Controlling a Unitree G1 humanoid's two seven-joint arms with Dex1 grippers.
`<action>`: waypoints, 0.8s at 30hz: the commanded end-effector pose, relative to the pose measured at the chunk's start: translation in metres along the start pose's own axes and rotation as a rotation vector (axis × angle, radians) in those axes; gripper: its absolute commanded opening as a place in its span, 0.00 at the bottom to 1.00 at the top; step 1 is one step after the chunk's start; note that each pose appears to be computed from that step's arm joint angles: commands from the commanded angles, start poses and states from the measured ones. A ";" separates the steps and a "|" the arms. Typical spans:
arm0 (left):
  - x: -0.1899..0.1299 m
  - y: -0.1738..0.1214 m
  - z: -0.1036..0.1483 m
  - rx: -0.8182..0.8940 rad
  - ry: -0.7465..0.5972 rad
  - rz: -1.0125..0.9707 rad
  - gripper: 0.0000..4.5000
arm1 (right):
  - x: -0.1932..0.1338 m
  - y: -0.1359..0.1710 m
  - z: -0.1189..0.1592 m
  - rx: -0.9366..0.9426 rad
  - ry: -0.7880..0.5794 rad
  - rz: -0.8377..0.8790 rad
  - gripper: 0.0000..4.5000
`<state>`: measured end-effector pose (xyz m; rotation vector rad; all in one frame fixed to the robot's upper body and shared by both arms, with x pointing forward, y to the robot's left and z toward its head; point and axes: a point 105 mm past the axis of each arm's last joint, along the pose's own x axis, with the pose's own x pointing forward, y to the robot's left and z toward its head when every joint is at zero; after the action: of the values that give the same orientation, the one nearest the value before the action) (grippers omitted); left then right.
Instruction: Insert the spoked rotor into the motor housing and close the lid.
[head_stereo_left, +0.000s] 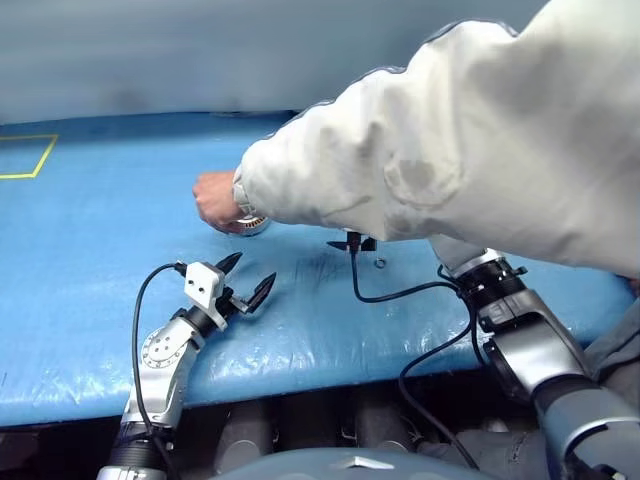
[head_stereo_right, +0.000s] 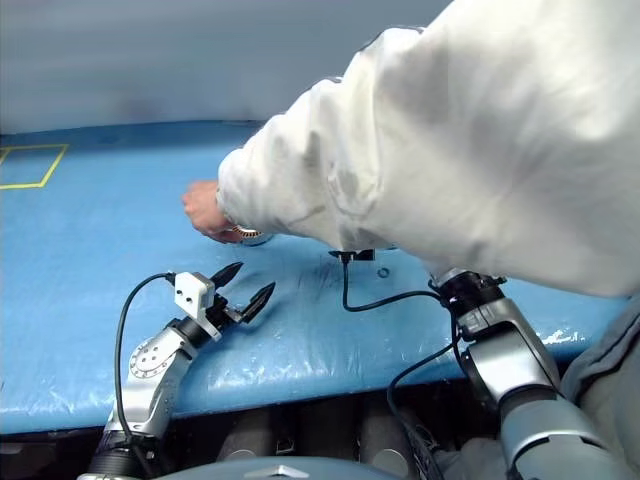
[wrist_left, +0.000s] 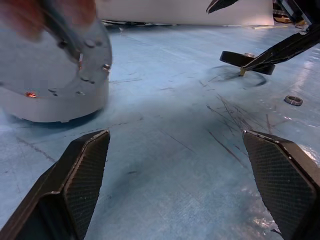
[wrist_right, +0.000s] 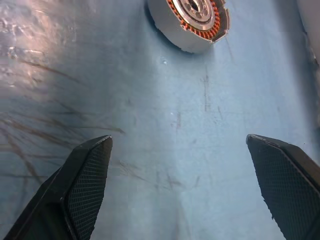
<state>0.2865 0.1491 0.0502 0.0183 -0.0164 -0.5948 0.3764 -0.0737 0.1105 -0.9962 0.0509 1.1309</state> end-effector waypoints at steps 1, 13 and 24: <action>0.003 0.006 0.016 0.052 -0.035 -0.004 1.00 | -0.007 -0.009 0.014 0.003 -0.045 -0.073 0.99; -0.012 0.039 0.028 0.128 -0.022 0.091 1.00 | -0.015 0.021 0.008 0.161 -0.092 -0.133 0.99; -0.042 0.094 0.040 0.356 0.136 0.210 1.00 | -0.016 0.029 0.010 0.211 -0.109 -0.174 0.99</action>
<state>0.2985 0.2396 0.0791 0.3536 0.0335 -0.4132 0.3426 -0.0775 0.0924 -0.7585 0.0527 1.0201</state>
